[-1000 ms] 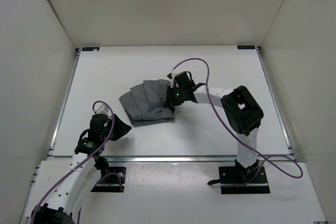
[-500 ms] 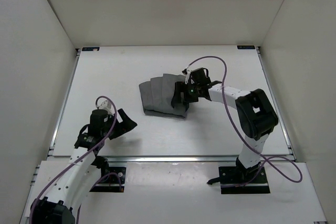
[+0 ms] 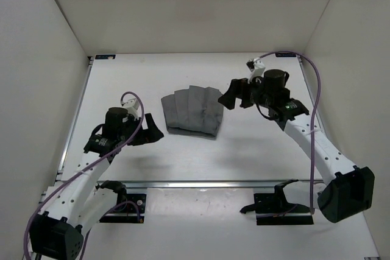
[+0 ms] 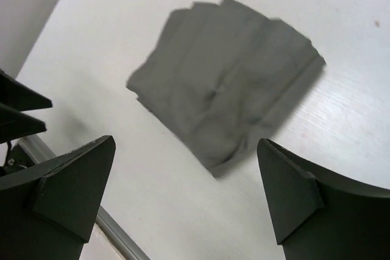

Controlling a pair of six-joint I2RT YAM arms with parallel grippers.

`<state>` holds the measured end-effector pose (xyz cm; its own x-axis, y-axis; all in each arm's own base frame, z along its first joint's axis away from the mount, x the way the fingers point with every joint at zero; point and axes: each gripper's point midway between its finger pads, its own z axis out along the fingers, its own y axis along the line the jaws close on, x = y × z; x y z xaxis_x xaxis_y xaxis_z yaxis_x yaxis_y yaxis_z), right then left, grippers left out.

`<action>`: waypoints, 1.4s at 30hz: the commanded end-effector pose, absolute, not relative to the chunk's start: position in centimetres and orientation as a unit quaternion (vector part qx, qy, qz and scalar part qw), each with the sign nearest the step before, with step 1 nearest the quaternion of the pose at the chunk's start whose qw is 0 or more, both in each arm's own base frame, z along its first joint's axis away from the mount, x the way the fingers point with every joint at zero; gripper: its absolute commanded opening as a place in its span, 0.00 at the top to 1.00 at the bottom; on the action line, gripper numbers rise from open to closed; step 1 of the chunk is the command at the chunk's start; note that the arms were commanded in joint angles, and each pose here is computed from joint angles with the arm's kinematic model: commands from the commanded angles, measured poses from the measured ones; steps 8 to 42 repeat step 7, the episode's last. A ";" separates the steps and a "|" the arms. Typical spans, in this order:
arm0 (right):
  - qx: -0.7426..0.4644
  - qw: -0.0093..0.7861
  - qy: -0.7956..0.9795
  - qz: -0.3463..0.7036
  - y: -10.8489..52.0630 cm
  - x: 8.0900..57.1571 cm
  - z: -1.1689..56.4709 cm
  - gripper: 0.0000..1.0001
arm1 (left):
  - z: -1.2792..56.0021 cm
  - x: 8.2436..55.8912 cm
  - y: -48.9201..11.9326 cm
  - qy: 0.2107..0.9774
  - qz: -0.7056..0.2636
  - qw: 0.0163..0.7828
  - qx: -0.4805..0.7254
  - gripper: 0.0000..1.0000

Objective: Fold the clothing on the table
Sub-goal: Fold the skirt

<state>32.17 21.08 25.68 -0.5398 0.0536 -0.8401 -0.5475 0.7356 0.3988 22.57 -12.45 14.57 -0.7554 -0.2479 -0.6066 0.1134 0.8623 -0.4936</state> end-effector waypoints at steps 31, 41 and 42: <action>-0.151 0.414 0.834 0.333 20.2 29.6 21.0 0.01 | 12.9 20.1 -13.3 0.902 -0.285 0.323 -0.014 0.02; -0.151 0.414 0.834 0.333 20.2 29.6 21.0 0.01 | 12.9 20.1 -13.3 0.902 -0.285 0.323 -0.014 0.02; -0.151 0.414 0.834 0.333 20.2 29.6 21.0 0.01 | 12.9 20.1 -13.3 0.902 -0.285 0.323 -0.014 0.02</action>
